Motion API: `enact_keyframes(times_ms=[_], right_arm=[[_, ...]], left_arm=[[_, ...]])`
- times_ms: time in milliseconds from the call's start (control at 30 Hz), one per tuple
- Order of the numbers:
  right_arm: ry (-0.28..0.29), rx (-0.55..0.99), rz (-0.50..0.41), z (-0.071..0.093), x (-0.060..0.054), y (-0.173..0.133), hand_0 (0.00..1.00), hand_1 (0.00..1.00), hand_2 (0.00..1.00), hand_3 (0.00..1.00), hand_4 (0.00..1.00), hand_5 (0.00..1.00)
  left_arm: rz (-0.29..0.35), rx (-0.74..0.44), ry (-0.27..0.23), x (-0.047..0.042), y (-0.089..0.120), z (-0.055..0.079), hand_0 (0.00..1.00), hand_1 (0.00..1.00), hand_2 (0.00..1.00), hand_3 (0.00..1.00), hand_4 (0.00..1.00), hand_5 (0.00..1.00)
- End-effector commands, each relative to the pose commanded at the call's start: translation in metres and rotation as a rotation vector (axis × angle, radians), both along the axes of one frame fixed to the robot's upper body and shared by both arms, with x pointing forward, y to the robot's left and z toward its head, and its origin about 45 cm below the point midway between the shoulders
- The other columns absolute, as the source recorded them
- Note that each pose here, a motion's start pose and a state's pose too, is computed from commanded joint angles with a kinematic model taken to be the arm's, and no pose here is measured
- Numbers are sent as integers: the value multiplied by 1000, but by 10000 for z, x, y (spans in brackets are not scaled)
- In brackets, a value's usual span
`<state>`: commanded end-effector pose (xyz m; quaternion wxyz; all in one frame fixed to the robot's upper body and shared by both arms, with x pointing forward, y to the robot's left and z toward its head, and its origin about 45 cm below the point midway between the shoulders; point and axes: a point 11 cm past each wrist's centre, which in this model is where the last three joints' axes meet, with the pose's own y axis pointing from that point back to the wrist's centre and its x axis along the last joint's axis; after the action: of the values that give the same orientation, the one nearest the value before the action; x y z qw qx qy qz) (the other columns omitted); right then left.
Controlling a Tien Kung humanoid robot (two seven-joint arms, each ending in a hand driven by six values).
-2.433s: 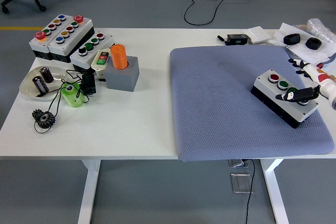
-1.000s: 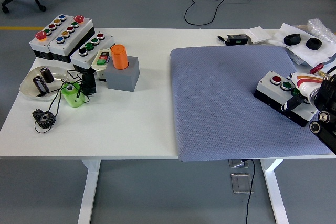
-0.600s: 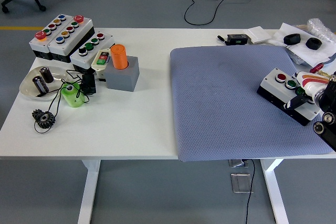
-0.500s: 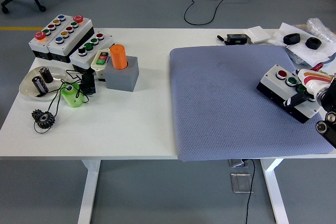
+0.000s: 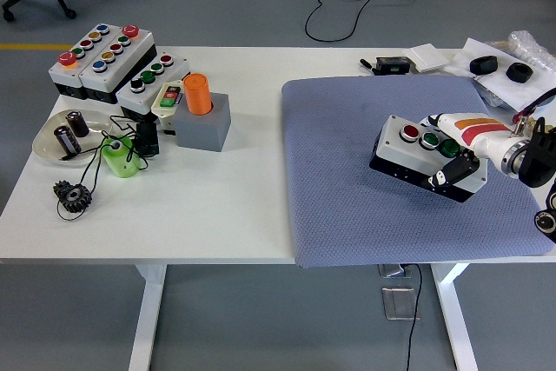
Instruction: Pick up the button,place it on the desk,press the button,press the button
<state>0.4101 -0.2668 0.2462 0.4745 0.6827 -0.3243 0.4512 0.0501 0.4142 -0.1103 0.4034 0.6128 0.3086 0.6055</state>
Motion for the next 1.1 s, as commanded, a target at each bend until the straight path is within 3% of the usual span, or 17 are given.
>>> enact_keyframes(times_ms=[167, 333, 600, 667, 700, 900, 1100], right_arm=[[19, -76, 128, -51, -114, 214, 194, 87, 206, 418, 565, 108], [34, -114, 174, -109, -157, 292, 201, 91, 212, 425, 564, 109], [10, -116, 168, -144, -117, 273, 217, 106, 224, 435, 563, 113], [-22, -118, 190, -142, -98, 285, 217, 106, 224, 435, 563, 113], [-29, -118, 195, -141, -95, 289, 298, 163, 270, 455, 564, 107], [-102, -105, 280, -122, -80, 363, 320, 170, 275, 458, 566, 104], [-95, -100, 300, -146, -77, 376, 328, 171, 277, 466, 568, 101]], left_arm=[[0, 1, 1, -3, 2, 0, 598, 540, 505, 452, 267, 976], [-1, 1, 4, -15, -1, -2, 600, 539, 505, 452, 267, 976], [-5, 1, 9, -30, 0, -4, 598, 539, 505, 452, 267, 977], [-5, 1, 11, -41, -1, -5, 598, 539, 505, 452, 267, 977], [-5, 1, 12, -43, -1, -6, 597, 539, 505, 452, 267, 976], [-8, 2, 18, -70, 1, -8, 599, 539, 505, 452, 267, 976], [-9, 3, 22, -88, 4, -9, 598, 538, 505, 452, 267, 975]])
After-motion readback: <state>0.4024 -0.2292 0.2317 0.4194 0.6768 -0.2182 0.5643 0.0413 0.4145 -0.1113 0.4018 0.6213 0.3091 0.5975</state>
